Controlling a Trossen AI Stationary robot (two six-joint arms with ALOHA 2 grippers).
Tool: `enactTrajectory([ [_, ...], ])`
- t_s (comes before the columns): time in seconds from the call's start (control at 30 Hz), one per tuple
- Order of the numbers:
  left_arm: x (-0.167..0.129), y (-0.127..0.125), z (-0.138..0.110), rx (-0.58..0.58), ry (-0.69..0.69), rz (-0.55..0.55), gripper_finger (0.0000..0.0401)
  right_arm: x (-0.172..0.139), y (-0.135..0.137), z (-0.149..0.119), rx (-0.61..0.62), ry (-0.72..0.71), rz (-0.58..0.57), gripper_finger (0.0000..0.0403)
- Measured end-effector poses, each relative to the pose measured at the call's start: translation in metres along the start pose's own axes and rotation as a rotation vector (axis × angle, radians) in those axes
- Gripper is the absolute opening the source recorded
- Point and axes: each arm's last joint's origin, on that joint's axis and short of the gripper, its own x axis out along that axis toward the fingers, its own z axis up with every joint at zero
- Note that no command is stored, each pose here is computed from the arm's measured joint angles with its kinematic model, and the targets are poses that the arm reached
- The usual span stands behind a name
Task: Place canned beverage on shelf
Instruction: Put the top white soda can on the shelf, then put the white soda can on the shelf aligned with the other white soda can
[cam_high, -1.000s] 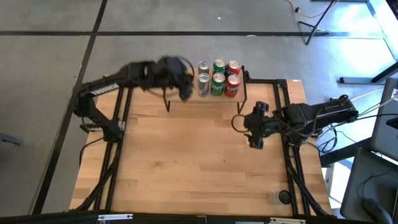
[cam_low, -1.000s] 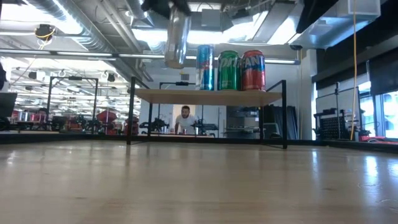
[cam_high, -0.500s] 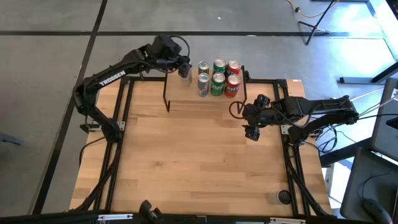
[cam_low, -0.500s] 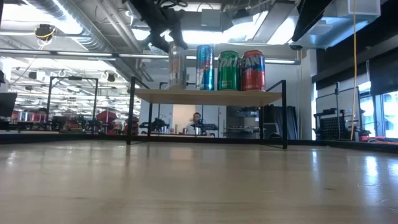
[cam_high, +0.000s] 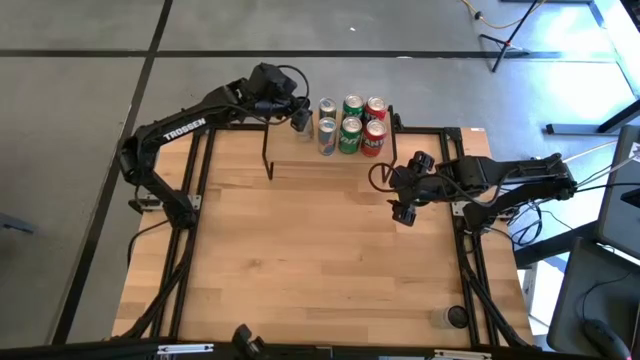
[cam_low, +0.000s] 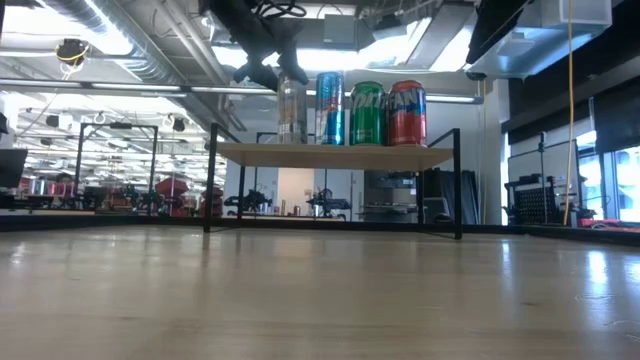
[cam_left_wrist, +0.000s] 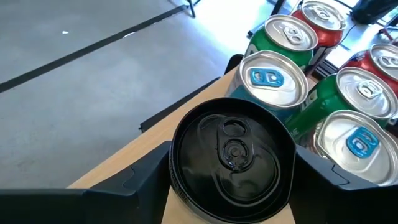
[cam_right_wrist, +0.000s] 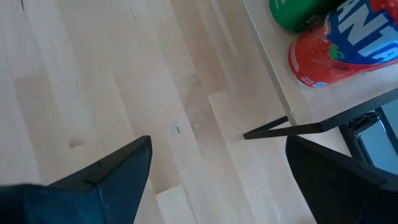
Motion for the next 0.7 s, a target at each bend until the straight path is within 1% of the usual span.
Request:
enactTrajectory([
  [0.13, 0.000, -0.001, 0.000, 0.001, -0.005, -0.001, 0.0257, 0.000, 0.000, 0.000, 0.001, -0.005, 0.003, 0.0353],
  [0.37, -0.001, -0.001, 0.002, -0.001, -0.024, -0.006, 0.0314, 0.000, 0.000, 0.000, 0.008, -0.004, 0.003, 0.0353],
  [0.47, -0.006, -0.002, 0.007, 0.009, -0.032, -0.007, 0.0331, 0.000, 0.001, 0.000, 0.006, 0.000, 0.012, 0.0353],
  [0.57, -0.021, -0.004, 0.020, 0.041, -0.073, -0.013, 0.0338, 0.000, 0.001, 0.000, 0.002, 0.005, 0.026, 0.0353],
  [0.63, -0.036, -0.007, 0.031, 0.064, -0.128, -0.030, 0.0339, 0.000, 0.002, 0.000, 0.015, 0.007, 0.043, 0.0353],
  [0.7, -0.054, -0.014, 0.038, 0.092, -0.179, -0.058, 0.0338, -0.001, 0.003, -0.001, 0.034, 0.030, 0.091, 0.0353],
])
